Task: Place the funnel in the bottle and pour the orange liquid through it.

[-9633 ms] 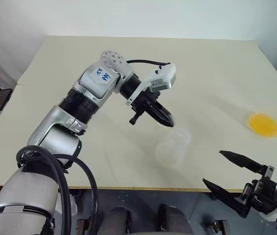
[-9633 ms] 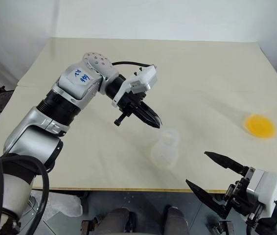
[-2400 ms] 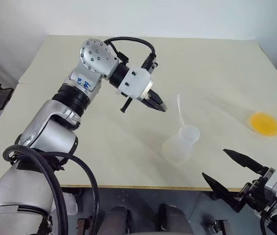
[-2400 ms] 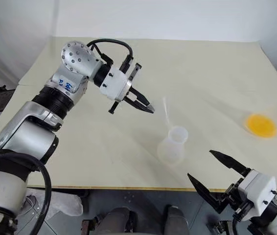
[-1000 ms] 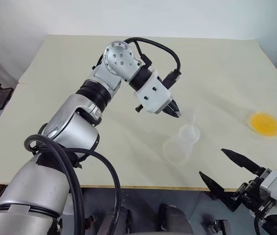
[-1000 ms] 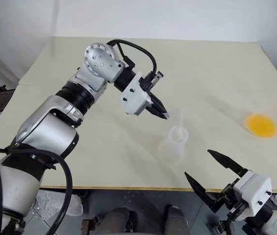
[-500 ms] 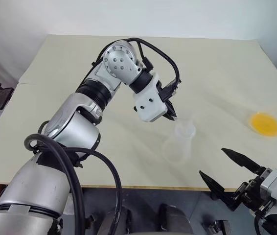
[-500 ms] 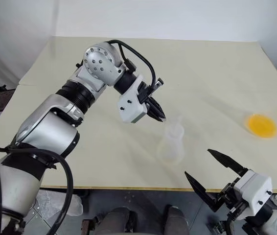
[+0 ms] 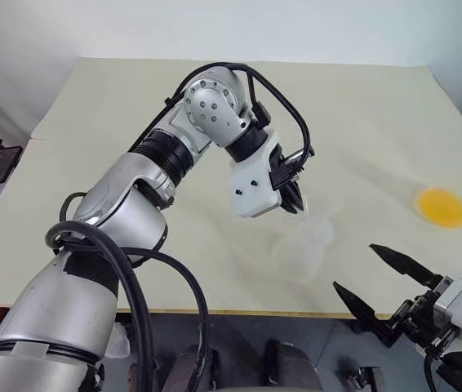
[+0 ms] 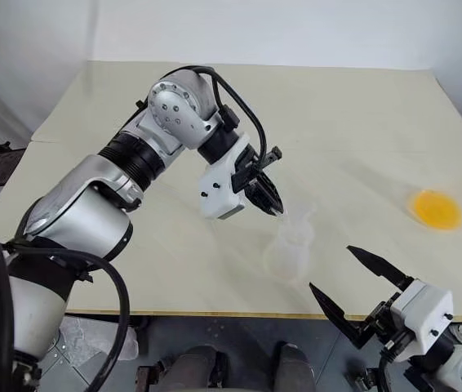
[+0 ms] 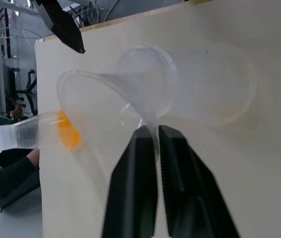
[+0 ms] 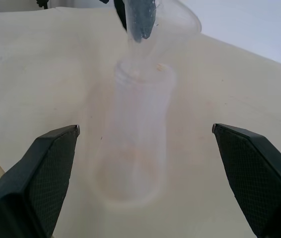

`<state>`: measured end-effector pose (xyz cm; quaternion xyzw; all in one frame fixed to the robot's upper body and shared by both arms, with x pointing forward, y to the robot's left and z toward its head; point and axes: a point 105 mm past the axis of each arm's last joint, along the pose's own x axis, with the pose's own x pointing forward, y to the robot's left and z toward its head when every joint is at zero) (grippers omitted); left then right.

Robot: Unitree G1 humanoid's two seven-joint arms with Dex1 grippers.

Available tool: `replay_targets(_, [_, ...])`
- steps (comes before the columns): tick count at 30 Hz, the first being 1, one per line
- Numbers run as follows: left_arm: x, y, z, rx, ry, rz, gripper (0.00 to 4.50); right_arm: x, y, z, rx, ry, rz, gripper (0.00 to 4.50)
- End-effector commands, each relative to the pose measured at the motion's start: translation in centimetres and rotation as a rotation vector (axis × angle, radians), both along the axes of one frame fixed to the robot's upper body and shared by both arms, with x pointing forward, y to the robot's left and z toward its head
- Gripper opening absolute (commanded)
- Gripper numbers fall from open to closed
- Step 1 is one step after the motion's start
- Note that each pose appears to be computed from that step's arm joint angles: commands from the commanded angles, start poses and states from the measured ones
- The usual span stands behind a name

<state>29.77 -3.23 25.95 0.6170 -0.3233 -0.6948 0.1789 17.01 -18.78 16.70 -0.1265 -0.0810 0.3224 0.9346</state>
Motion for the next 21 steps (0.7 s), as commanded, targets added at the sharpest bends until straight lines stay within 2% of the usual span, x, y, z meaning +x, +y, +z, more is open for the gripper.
replay_targets(1, [-0.7, 0.1, 0.7, 0.078, -0.065, -0.061, 1.61, -0.1, 0.3, 0.3, -0.004, -0.017, 0.015, 4.50])
replay_targets(10, [-0.7, -0.1, 1.1, 0.063, -0.063, -0.060, 4.46, -0.3, 0.2, 0.2, -0.006, -0.020, 0.008, 4.50])
replay_targets(14, [-0.8, 0.2, 2.4, 0.007, 0.042, -0.012, 4.46, -0.4, 0.1, 0.3, -0.007, -0.023, 0.002, 4.50])
replay_targets(21, [-0.6, 2.2, 6.1, -0.166, 0.442, 0.118, 4.46, -1.4, -0.7, 0.4, -0.022, -0.011, -0.029, 4.50])
